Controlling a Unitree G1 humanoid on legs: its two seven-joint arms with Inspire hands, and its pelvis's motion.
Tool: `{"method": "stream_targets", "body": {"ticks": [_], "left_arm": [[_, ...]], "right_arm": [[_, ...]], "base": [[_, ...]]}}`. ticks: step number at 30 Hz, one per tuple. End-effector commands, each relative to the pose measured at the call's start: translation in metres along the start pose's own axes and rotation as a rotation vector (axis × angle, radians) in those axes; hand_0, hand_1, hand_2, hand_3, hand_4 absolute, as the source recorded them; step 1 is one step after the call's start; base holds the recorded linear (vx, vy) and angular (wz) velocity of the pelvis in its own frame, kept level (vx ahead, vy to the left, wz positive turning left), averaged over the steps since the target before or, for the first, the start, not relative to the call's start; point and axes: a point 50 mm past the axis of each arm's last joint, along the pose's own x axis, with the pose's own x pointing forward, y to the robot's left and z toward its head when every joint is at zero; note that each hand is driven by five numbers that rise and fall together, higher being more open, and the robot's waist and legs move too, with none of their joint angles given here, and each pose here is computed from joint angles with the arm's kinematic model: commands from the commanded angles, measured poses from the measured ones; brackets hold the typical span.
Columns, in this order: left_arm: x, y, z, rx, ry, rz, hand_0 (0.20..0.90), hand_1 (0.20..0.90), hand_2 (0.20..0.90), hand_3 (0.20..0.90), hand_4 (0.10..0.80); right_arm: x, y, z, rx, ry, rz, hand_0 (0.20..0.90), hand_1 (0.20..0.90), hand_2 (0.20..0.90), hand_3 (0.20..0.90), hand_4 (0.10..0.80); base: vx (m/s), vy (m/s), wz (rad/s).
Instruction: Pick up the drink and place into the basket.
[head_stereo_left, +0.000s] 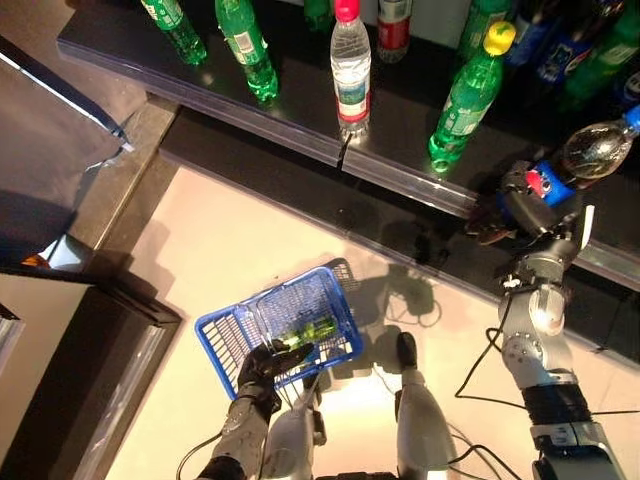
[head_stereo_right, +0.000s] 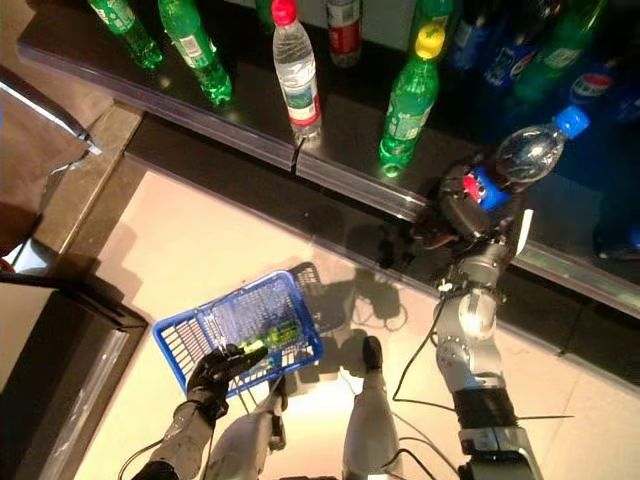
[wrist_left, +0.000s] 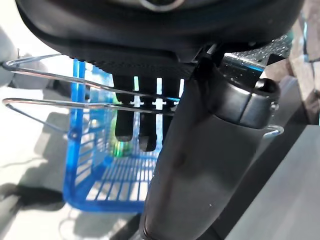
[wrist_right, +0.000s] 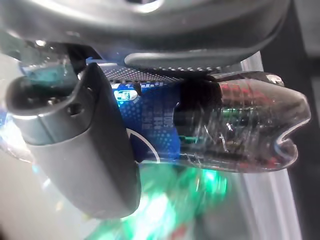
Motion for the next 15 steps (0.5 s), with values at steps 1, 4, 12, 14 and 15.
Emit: {"method": "stream_targets", "body": {"ticks": [1,4,12,14,15], "left_arm": [[-0.009,0.021,0.039,0.043,-0.231,-0.059,0.300,0.300,0.300,0.200,0.100],[-0.013,0.007,0.063,0.055,-0.342,-0.123,0.300,0.300,0.300,0.200,0.100],[-0.042,-0.045,0.132,0.097,-0.608,-0.414,0.300,0.300,0.300,0.200,0.100],[-0.049,-0.054,0.141,0.133,-0.650,-0.474,0.300,0.300,0.300,0.200,0.100],[-0.053,-0.057,0.146,0.152,-0.673,-0.506,0.300,0.300,0.300,0.200,0.100]], "right_arm": [[-0.006,0.052,0.038,0.124,-0.182,0.370,0.300,0.300,0.300,0.200,0.100],[-0.023,0.049,0.014,0.111,-0.023,0.443,0.300,0.300,0.300,0.200,0.100],[-0.077,0.028,-0.056,-0.039,0.405,0.588,0.300,0.300,0.300,0.200,0.100],[-0.083,0.024,-0.065,-0.147,0.452,0.617,0.300,0.300,0.300,0.200,0.100],[-0.085,0.021,-0.070,-0.231,0.476,0.621,0.300,0.300,0.300,0.200,0.100]], "base": [[0.000,0.000,0.00],[0.000,0.000,0.00],[-0.004,-0.001,0.01],[-0.033,-0.017,0.06],[-0.028,-0.028,0.04]]}}
